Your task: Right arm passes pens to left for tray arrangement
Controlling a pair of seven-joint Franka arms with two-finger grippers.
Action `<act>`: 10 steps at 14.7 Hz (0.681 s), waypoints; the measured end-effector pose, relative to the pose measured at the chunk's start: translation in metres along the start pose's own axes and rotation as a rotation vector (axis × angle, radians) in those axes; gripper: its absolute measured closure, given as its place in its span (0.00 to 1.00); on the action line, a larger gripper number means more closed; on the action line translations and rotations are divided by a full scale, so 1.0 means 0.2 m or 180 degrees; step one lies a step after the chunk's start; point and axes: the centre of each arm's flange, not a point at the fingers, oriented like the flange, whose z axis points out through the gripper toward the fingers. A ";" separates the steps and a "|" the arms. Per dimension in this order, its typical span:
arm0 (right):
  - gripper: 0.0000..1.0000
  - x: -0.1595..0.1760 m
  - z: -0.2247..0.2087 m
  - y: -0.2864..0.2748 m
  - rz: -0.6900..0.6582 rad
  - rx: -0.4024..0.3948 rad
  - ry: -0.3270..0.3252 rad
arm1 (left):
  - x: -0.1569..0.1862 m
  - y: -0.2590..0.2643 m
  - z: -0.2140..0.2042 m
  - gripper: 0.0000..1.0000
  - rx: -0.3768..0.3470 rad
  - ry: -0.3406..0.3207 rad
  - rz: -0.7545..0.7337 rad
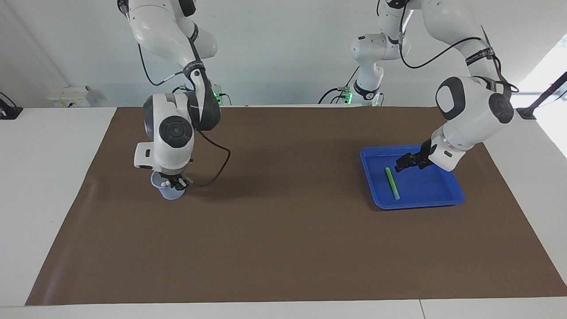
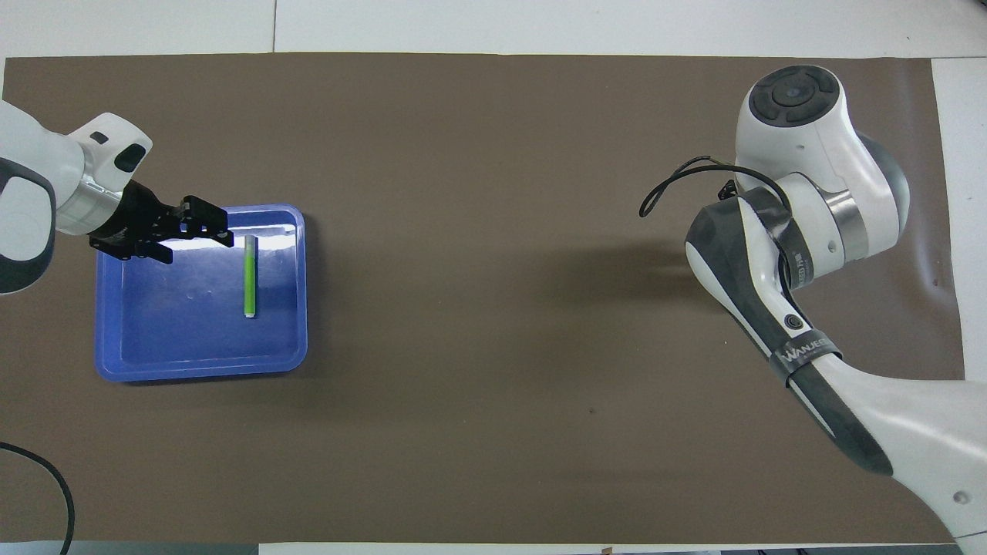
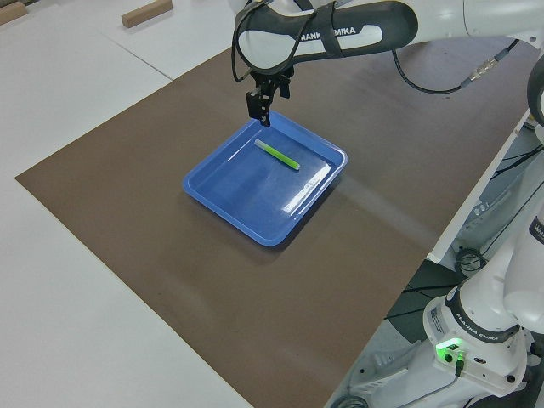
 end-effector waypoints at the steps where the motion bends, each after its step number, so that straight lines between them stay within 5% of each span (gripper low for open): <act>1: 0.52 0.00 0.00 0.00 0.0008 0.0003 0.0000 | -0.04 0.02 -0.08 0.00 -0.0018 0.0022 -0.0062; 8: 0.54 0.04 0.02 0.02 0.0100 0.0008 -0.0012 | -0.36 0.10 -0.49 0.00 -0.0144 0.0162 -0.0411; 10: 0.70 0.03 0.02 0.02 0.0125 0.0007 -0.0013 | -0.39 0.10 -0.50 0.00 -0.0147 0.0152 -0.0440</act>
